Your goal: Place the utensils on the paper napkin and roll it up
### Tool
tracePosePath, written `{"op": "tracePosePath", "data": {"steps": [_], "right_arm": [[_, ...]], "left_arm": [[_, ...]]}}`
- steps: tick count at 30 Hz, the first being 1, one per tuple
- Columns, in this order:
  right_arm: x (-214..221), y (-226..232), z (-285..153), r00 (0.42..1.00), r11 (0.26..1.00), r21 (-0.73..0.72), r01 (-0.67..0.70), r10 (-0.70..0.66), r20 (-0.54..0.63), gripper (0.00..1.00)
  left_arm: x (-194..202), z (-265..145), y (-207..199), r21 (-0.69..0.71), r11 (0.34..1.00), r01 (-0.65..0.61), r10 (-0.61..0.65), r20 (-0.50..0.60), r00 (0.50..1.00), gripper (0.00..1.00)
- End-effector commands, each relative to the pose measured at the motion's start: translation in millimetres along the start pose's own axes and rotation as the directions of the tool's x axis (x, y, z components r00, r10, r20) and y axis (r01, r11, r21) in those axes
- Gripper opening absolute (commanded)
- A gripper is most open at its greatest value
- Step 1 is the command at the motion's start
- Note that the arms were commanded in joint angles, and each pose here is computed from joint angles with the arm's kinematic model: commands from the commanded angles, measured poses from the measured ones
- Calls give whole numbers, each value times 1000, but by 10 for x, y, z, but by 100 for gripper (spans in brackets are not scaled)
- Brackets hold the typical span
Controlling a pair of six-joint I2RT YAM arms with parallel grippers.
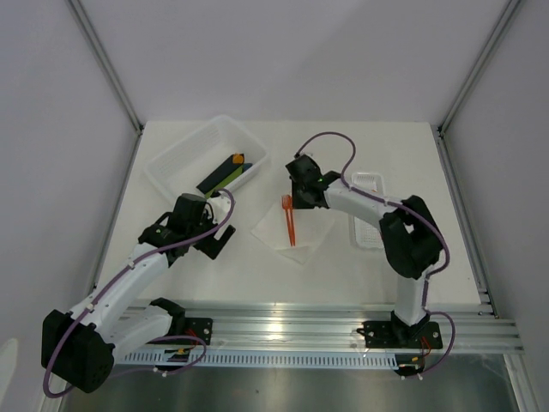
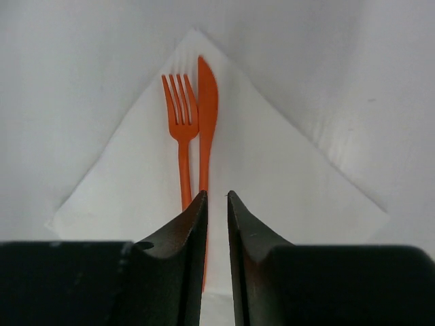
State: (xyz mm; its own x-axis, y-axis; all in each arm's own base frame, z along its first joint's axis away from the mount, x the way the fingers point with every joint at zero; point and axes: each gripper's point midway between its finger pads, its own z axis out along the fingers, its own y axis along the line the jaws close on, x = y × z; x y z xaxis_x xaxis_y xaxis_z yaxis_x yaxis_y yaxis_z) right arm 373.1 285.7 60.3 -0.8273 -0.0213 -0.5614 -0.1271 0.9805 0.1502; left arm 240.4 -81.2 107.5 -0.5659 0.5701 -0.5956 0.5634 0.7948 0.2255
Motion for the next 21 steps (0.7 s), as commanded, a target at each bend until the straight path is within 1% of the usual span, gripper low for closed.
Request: {"op": "tracePosePath", "data": {"steps": [1,2,3,4,5,6,7,8,9,10,11,12,13,14,17,21], "right_arm": [[-743,-274,-820,969,999,5,-31,29,244,21],[-764,-415,-996,960,999,2,-44,41,277,25],[-822,-687,-1028,955,997,30,-76,64,291,26],[-824,-839,-1059,952,994,45,-97,80,295,26],[-767,-1020,-1101,956,991,78,-113,87,279,26],[-700,-1298,-1057,961,981,130,-146,109,256,26],[-613,-1446,-1033,969,976,164,-143,104,226,26],[-570,-1559,-1013,971,971,186,-148,108,212,26],[-494,-1730,-984,974,963,216,-160,119,191,26],[-446,-1821,-966,979,961,232,-149,110,172,26],[-421,-1902,-956,980,958,244,-153,115,162,26],[-380,-2049,-929,980,949,266,-169,132,151,25],[-357,-2122,-912,983,948,277,-156,121,139,26],[-343,-2192,-890,985,945,288,-152,120,128,26],[-200,-2412,-699,991,934,330,-135,128,44,25],[-161,-2478,-572,990,938,318,-139,140,17,25]], "left_arm": [[-47,7,-26,15,1000,5,-6,19,1000,99],[-120,-18,-20,23,1000,1,-1,28,1000,99],[-127,-25,-29,34,999,-6,5,20,1000,99],[-147,-36,-31,39,999,-9,8,16,1000,99],[-278,-110,-85,88,996,-18,15,35,999,100],[-314,-143,-114,108,994,-26,22,38,999,99],[-407,-205,-131,127,991,-51,43,60,997,100],[-399,-255,-217,162,984,-77,70,49,996,99],[-487,-334,-229,168,981,-96,85,74,994,100],[-590,-411,-264,174,977,-125,108,104,989,99],[-584,-467,-293,184,974,-135,119,100,988,99],[-692,-571,-289,182,972,-145,122,132,984,99],[-689,-602,-339,199,968,-154,129,133,983,99],[-654,-644,-369,215,965,-153,130,121,984,100],[-590,-689,-444,245,957,-157,131,120,984,99],[-335,-538,-453,230,961,-155,145,62,988,99]]}}
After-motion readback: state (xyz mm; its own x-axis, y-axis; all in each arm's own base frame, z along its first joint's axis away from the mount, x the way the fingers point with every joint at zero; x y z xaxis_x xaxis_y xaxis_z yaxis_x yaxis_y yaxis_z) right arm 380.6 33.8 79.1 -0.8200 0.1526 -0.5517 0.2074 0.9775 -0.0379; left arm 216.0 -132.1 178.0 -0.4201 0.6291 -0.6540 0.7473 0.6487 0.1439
